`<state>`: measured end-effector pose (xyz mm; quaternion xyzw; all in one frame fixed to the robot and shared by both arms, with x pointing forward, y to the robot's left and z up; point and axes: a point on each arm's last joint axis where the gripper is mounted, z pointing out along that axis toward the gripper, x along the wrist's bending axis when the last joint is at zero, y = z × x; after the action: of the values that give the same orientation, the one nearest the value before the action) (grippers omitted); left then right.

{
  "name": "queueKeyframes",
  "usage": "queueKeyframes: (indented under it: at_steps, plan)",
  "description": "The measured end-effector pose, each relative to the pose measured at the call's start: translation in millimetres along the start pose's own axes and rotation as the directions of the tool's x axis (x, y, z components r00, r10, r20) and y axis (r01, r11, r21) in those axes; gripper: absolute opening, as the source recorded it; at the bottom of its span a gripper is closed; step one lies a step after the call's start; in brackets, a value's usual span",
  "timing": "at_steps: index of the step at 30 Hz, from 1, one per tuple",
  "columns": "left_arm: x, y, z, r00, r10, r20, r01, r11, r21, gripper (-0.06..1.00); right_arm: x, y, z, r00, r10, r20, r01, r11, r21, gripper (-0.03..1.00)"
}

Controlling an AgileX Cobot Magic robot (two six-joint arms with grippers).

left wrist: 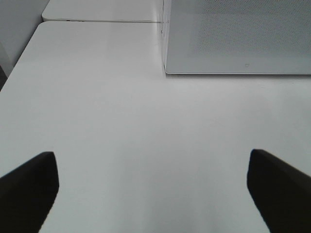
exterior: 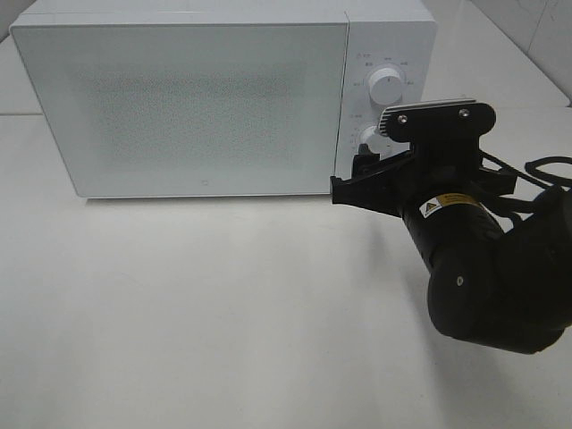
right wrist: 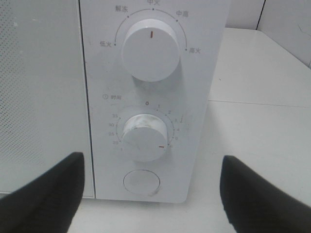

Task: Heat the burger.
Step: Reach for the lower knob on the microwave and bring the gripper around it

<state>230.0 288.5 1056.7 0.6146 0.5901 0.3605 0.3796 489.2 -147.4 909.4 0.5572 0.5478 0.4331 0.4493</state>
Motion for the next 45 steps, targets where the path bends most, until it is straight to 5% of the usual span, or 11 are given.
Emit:
queueKeyframes:
  at_steps: [45]
  plan:
    - [0.0, 0.0, 0.0, 1.000, 0.000, 0.000, 0.000, 1.000, 0.000, 0.97, 17.2, -20.2, 76.8, 0.999, 0.031, 0.025, -0.030, 0.999, -0.024, 0.74]
